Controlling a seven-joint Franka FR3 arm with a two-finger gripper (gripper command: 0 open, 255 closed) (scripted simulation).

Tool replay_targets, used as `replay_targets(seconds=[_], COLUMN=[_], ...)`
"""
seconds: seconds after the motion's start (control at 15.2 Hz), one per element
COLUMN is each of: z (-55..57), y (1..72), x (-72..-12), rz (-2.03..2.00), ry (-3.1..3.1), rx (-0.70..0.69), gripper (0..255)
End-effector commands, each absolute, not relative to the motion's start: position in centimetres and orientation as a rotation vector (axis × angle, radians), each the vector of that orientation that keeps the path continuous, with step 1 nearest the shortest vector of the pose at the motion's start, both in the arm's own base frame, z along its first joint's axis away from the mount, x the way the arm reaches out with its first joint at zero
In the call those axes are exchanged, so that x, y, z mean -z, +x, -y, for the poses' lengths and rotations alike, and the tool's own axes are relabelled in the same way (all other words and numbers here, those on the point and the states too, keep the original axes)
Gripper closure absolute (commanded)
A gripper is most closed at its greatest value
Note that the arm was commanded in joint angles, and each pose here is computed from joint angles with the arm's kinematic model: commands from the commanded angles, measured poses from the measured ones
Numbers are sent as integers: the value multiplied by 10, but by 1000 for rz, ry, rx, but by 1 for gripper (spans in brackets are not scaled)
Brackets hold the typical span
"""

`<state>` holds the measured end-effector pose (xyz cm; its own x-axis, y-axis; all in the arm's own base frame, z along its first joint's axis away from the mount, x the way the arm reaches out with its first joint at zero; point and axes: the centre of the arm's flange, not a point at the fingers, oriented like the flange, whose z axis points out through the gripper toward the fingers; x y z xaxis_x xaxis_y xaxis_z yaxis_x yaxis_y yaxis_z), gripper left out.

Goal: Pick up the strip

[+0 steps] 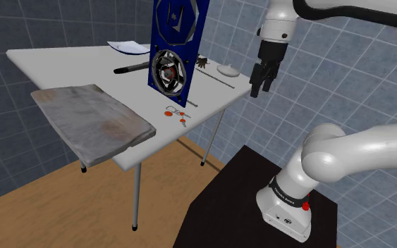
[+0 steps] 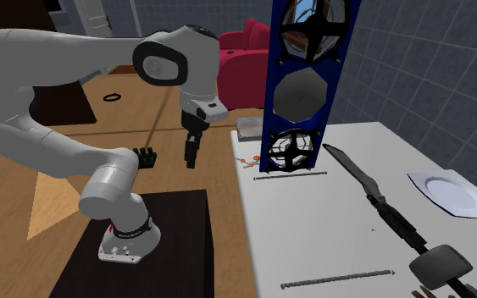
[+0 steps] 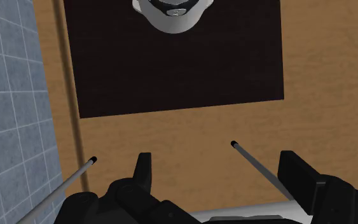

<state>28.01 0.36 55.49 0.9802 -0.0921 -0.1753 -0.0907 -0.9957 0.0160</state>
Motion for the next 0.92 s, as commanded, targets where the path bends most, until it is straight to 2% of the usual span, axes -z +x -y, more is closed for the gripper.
replay_targets(seconds=[0.0,0.86], z=[-4,-114], y=[280,365], x=[-555,-480], rz=[144,413], ry=[3118,3115], rx=[277,89], gripper=[0,0])
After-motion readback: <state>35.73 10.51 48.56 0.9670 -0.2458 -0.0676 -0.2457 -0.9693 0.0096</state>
